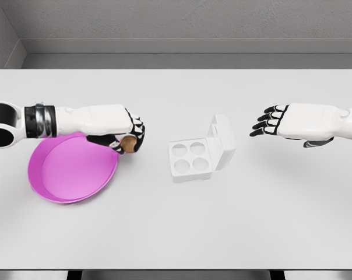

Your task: Pack egg into the box and close the box lid

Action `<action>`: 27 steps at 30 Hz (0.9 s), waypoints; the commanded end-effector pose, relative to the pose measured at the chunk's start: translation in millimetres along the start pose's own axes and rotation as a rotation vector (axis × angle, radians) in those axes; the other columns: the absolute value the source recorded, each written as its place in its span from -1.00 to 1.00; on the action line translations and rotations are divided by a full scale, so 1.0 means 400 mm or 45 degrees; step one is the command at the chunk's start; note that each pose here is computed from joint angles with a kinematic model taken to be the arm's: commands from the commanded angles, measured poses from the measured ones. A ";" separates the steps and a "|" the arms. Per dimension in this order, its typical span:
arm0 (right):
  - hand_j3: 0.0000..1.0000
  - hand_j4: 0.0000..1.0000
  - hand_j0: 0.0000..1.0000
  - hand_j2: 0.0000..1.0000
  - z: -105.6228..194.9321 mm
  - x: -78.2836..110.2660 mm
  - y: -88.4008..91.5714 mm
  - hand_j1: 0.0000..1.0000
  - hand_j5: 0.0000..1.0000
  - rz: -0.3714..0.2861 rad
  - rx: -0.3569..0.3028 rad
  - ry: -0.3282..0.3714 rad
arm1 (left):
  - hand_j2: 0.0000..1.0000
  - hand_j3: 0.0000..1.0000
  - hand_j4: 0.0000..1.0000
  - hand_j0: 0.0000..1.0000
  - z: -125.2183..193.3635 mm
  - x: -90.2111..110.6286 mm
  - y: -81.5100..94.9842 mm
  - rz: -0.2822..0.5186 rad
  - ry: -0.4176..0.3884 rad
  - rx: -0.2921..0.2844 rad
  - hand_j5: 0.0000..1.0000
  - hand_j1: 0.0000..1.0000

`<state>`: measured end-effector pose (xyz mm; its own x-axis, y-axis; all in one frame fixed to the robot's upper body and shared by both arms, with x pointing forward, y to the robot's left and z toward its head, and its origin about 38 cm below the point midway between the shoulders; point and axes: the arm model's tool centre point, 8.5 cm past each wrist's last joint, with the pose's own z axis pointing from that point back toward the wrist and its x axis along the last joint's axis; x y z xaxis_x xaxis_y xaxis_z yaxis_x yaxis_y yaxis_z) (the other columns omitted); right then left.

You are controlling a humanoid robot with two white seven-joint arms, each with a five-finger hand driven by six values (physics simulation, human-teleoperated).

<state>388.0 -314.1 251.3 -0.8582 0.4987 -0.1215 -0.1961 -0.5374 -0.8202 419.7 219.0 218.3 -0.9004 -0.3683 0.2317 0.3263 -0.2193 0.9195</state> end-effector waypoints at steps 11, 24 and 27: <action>1.00 1.00 1.00 1.00 0.002 -0.001 -0.003 1.00 1.00 -0.004 -0.005 0.002 | -0.36 -0.36 -0.36 -0.36 -0.152 0.074 0.055 -0.019 -0.191 0.086 -0.36 -0.36; 1.00 1.00 1.00 1.00 0.000 0.000 -0.002 1.00 1.00 -0.005 -0.005 -0.001 | -0.36 -0.36 -0.36 -0.36 -0.193 0.098 0.083 -0.044 -0.242 0.108 -0.36 -0.36; 1.00 1.00 1.00 1.00 -0.001 0.001 0.000 1.00 1.00 -0.006 -0.003 -0.003 | -0.34 -0.34 -0.34 -0.34 -0.186 0.096 0.095 -0.054 -0.237 0.112 -0.34 -0.34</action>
<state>387.7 -313.2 250.4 -0.8597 0.4968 -0.1185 -0.1970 -0.5366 -0.8205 419.6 128.2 239.2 -0.9560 -0.1837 0.2288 0.2581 -0.1551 0.9536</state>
